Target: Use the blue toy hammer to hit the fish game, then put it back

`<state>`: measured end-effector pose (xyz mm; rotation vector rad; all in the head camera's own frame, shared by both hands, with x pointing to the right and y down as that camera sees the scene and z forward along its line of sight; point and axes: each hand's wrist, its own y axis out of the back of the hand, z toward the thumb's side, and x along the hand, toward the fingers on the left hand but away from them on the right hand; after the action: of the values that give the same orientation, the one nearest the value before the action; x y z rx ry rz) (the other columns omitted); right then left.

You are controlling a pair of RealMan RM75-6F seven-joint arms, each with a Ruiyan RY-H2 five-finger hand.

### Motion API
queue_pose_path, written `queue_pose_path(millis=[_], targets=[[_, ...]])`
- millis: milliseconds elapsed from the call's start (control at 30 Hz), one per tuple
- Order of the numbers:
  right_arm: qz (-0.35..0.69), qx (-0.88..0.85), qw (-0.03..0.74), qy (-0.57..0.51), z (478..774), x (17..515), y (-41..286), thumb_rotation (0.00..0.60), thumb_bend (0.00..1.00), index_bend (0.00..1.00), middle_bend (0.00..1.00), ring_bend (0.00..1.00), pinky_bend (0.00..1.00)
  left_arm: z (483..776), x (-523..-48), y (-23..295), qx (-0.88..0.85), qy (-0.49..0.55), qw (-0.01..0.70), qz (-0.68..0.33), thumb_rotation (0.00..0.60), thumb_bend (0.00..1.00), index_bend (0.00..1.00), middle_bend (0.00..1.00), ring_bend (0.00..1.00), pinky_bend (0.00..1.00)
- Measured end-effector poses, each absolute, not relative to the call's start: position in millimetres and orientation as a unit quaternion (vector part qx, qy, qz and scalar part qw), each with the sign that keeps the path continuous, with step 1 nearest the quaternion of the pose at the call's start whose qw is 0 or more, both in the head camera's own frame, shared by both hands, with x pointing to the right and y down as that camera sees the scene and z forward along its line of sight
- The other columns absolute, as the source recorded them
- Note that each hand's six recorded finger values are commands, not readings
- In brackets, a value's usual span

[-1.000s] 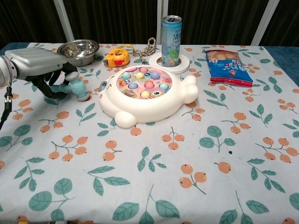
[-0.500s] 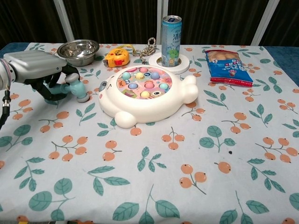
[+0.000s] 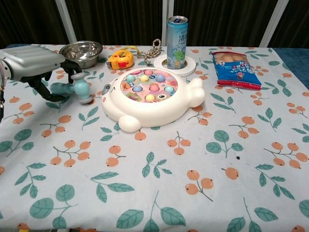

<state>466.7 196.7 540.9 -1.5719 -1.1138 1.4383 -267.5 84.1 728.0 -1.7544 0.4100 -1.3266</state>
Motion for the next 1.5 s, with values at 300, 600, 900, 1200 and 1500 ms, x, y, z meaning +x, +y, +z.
queue_pose_path(millis=[300, 600, 900, 1200, 1500], targets=[[0.558, -0.610, 0.361, -0.432, 540.7, 466.5, 197.0, 0.600, 0.08, 0.00, 0.02, 0.00, 0.00, 723.9, -265.3, 88.2, -0.705, 0.163, 0.440, -0.531, 0.581, 0.27, 0.25, 0.38, 0.22, 0.48], [0.558, -0.608, 0.361, -0.434, 539.5, 467.1, 197.5, 0.600, 0.08, 0.00, 0.02, 0.00, 0.00, 723.6, -265.5, 85.7, -0.704, 0.169, 0.438, -0.533, 0.580, 0.27, 0.25, 0.38, 0.22, 0.48], [0.557, -0.606, 0.367, -0.433, 535.9, 467.4, 197.0, 0.600, 0.08, 0.00, 0.02, 0.00, 0.00, 694.5, -274.9, 72.1, -0.703, 0.239, 0.434, -0.509, 0.600, 0.27, 0.13, 0.18, 0.03, 0.17], [0.551, -0.611, 0.370, -0.430, 531.6, 467.9, 191.1, 0.600, 0.09, 0.00, 0.02, 0.00, 0.00, 637.1, -364.1, 65.9, -0.659, 0.385, 0.389, -0.517, 0.600, 0.24, 0.13, 0.16, 0.01, 0.11], [0.527, -0.639, 0.368, -0.423, 536.8, 460.6, 174.9, 0.600, 0.10, 0.00, 0.02, 0.00, 0.00, 603.0, -448.2, 131.4, -0.582, 0.455, 0.349, -0.577, 0.600, 0.24, 0.13, 0.16, 0.01, 0.09]])
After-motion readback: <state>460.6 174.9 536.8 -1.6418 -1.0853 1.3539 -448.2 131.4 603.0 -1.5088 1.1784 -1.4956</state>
